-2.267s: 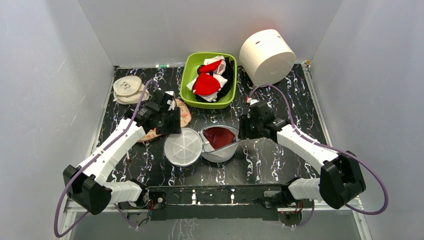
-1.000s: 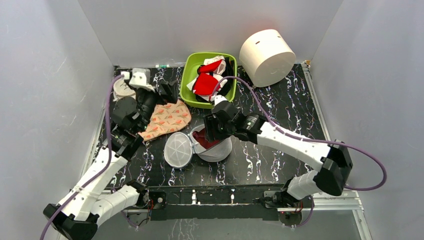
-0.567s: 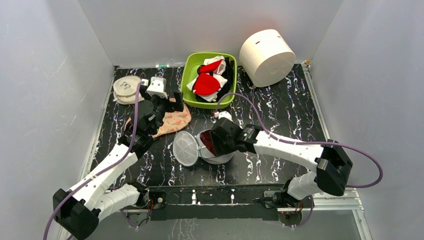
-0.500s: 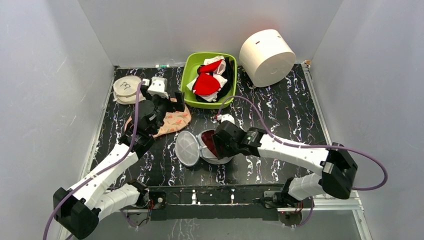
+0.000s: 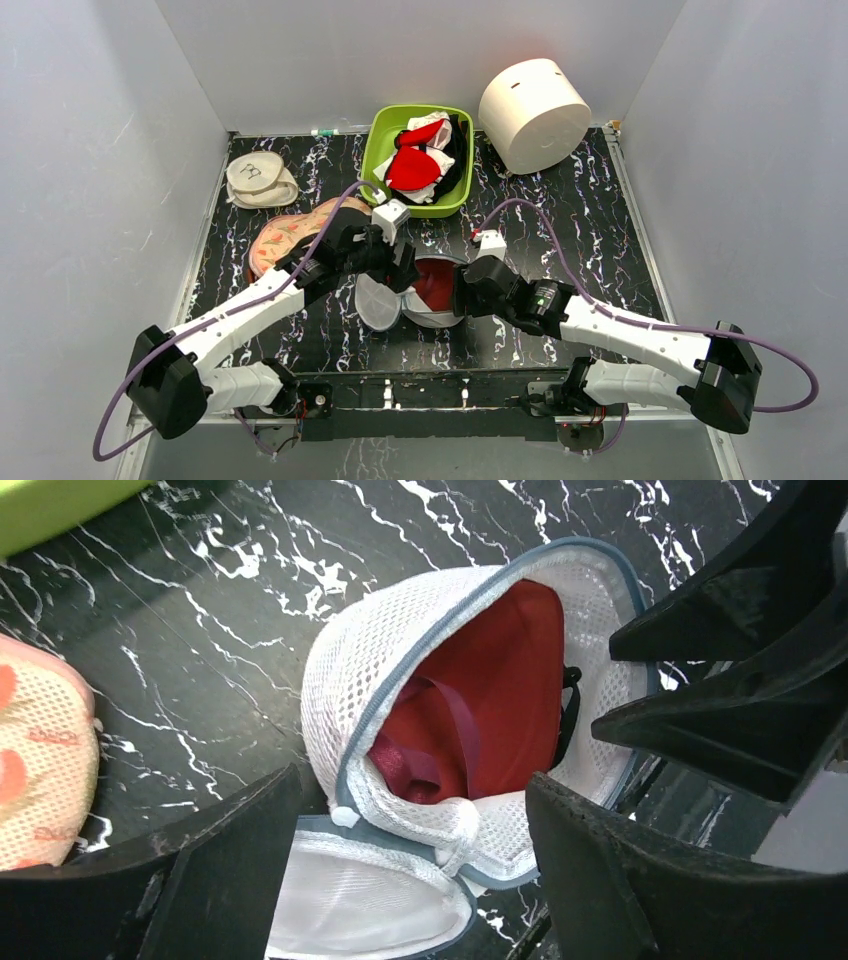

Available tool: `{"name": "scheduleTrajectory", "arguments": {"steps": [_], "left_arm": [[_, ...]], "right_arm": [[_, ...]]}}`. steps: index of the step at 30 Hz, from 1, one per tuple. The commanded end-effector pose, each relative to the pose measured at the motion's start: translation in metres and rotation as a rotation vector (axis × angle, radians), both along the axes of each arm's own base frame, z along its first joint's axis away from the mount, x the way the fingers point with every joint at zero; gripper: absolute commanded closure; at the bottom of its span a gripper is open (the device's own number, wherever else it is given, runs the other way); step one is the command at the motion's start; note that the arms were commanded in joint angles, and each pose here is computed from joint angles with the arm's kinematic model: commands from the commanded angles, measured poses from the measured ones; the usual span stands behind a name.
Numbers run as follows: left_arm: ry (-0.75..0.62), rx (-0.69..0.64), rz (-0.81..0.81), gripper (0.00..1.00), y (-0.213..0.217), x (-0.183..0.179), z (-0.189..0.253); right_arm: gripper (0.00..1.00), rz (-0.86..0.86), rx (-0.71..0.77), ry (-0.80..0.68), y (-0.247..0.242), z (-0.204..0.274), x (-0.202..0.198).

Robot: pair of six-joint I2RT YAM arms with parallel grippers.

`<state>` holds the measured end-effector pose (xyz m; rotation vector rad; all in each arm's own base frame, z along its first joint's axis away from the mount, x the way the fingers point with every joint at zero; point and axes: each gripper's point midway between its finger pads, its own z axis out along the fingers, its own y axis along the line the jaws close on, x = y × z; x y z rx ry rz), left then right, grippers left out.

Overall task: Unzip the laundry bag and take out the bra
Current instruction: Pick up the bra from the laundry bag.

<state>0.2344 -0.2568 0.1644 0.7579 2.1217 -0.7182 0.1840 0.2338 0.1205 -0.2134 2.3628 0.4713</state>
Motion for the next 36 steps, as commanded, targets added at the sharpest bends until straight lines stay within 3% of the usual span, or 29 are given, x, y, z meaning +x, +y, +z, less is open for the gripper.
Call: {"name": "scheduleTrajectory", "arguments": {"steps": [1,5,8,12,17,27,31,36], "left_arm": [[0.085,-0.064,-0.075,0.28,-0.016,-0.015,-0.006],[0.125,-0.074,-0.111,0.52,-0.025,-0.019,-0.011],[0.151,-0.087,-0.133,0.67,-0.029,-0.022,-0.011],[0.160,-0.084,-0.140,0.76,-0.030,-0.022,-0.012],[0.147,-0.085,-0.135,0.80,-0.029,-0.022,-0.010],[0.149,-0.080,-0.128,0.84,-0.028,-0.021,-0.011],[0.144,-0.080,-0.126,0.84,-0.028,-0.021,-0.010],[0.145,-0.088,-0.131,0.85,-0.029,-0.021,-0.009]], "right_arm": [[0.50,-0.070,0.077,-0.057,0.003,0.015,0.012],[0.51,-0.125,0.103,-0.075,0.002,0.019,0.019],[0.45,-0.259,0.149,-0.100,-0.006,0.026,0.030],[0.43,-0.375,0.180,-0.123,-0.015,0.030,0.039],[0.42,-0.389,0.186,-0.135,-0.013,0.029,0.047],[0.55,-0.387,0.153,-0.097,-0.014,0.011,0.060],[0.47,-0.396,0.114,-0.063,-0.019,-0.004,0.055],[0.47,-0.342,0.207,-0.028,0.002,-0.011,0.051]]}}
